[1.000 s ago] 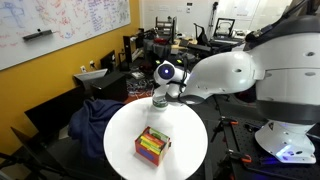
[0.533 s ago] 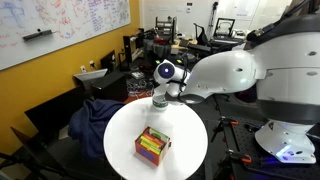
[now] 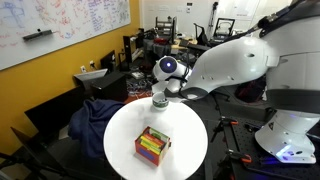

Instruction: Pick up the marker and put it in the mug

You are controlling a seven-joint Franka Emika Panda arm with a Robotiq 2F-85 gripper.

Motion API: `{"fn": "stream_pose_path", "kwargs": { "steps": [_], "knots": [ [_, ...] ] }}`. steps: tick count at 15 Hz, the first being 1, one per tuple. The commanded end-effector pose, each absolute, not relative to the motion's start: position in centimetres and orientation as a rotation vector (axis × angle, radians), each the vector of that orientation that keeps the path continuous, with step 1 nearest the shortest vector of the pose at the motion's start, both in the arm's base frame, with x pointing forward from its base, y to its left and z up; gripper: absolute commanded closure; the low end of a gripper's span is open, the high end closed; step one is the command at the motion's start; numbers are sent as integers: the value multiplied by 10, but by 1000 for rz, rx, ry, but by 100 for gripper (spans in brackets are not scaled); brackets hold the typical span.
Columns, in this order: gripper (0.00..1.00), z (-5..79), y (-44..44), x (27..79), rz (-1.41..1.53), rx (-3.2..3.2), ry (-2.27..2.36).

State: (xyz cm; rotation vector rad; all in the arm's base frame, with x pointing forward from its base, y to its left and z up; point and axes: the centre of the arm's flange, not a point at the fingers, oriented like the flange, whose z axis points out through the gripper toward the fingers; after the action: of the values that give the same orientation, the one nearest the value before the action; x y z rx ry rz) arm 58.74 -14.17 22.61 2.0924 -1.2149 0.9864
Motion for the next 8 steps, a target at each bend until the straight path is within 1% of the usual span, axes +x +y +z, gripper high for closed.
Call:
{"fn": "stream_pose_path", "kwargs": {
  "steps": [1,8],
  "knots": [
    [0,251,-130,575,1049,2187,-1241],
    [0,271,-102,570,1178,2390,-1143]
  ]
}}
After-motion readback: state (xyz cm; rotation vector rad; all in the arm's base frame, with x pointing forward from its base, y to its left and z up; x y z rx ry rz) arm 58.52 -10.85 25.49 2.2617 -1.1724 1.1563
